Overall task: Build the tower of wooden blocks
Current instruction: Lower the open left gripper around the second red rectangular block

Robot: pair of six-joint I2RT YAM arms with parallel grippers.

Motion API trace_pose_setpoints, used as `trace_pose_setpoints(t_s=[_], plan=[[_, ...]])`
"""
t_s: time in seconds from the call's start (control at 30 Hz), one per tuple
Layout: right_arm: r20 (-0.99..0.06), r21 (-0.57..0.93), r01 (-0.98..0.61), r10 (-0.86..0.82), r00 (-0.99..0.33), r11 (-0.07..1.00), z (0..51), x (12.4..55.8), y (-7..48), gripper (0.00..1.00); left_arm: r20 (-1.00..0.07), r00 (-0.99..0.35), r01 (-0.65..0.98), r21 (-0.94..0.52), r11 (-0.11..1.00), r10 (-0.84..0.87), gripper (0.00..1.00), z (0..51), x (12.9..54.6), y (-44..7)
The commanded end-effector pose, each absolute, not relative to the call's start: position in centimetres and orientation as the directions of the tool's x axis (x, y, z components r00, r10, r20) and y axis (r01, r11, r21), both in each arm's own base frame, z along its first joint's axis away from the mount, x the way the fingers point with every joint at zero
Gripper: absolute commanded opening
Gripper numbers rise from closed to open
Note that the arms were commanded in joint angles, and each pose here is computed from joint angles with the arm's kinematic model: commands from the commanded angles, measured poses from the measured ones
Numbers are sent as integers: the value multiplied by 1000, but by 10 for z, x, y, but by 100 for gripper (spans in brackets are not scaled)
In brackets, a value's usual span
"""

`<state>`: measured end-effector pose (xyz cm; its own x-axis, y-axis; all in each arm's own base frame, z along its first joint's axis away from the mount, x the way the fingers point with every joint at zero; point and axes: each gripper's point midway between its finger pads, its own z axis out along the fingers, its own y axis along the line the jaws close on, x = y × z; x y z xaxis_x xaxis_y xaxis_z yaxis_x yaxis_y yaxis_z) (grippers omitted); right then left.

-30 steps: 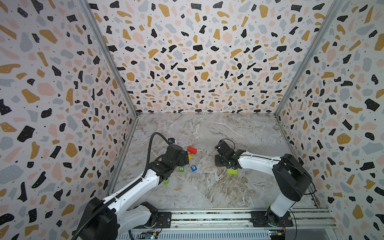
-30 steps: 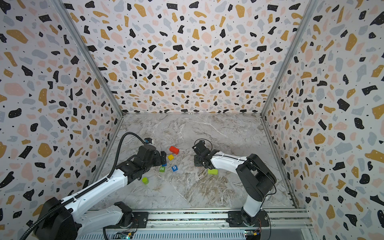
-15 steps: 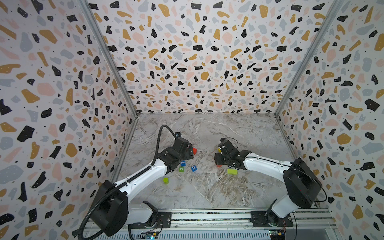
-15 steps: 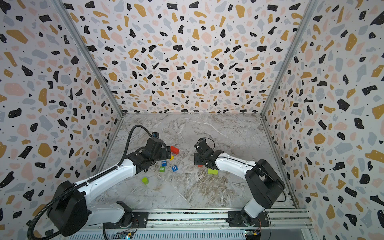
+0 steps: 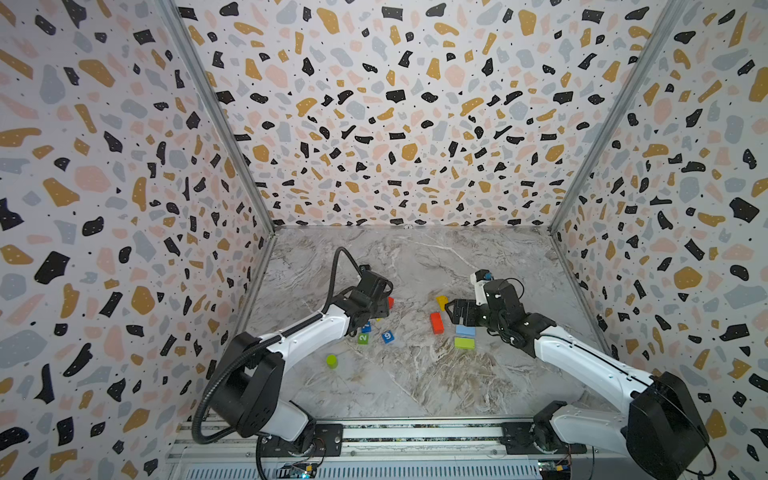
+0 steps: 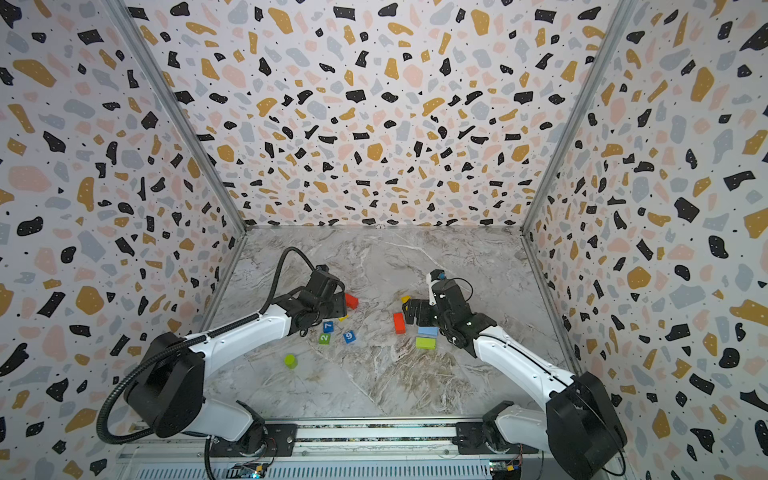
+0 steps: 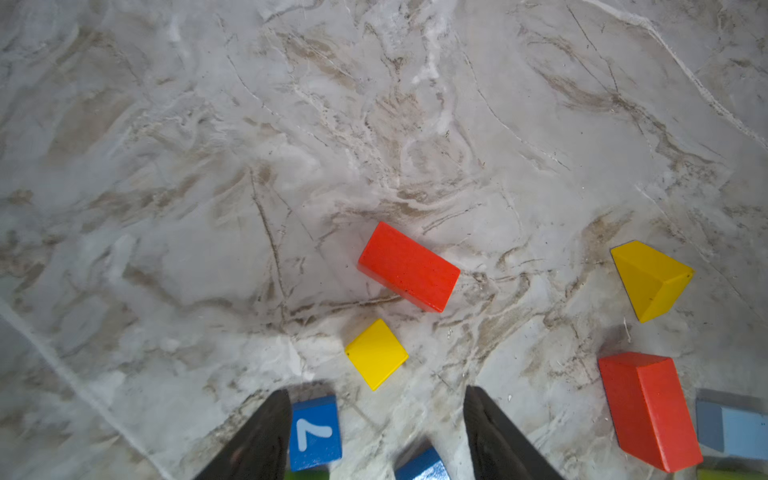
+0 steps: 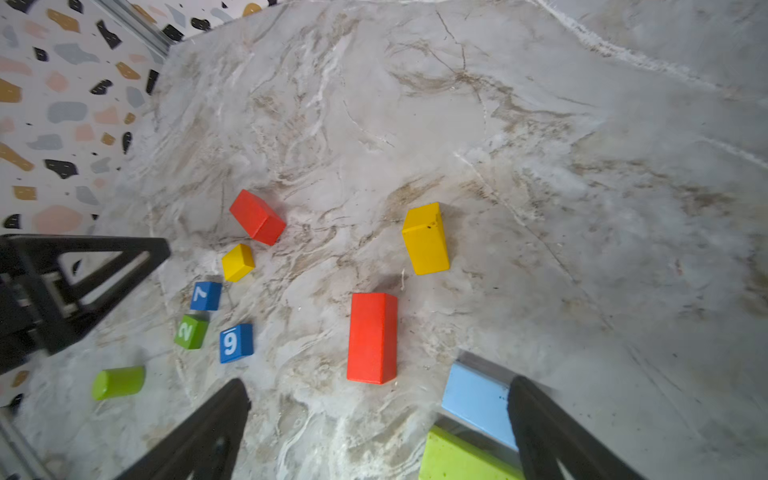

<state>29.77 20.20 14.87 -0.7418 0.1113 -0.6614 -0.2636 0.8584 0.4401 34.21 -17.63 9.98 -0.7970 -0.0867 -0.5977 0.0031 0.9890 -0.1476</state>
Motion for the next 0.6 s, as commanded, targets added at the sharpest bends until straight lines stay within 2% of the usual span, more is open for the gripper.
trace_pose_setpoints(t_s=[0.0, 0.17, 0.57], plan=[[-699, 479, -328, 128, -704, 814, 165, 295, 201, 99, -613, -781, 4, -200, 980, -122, 67, 108, 355, -191], [-711, 503, -337, 159, -685, 796, 169, 295, 193, 99, -595, -791, -13, -212, 977, -140, 68, 95, 363, -198], [-739, 480, -373, 137, -659, 794, 163, 293, 186, 99, -569, -804, -36, -240, 970, -170, 80, 76, 384, -215]])
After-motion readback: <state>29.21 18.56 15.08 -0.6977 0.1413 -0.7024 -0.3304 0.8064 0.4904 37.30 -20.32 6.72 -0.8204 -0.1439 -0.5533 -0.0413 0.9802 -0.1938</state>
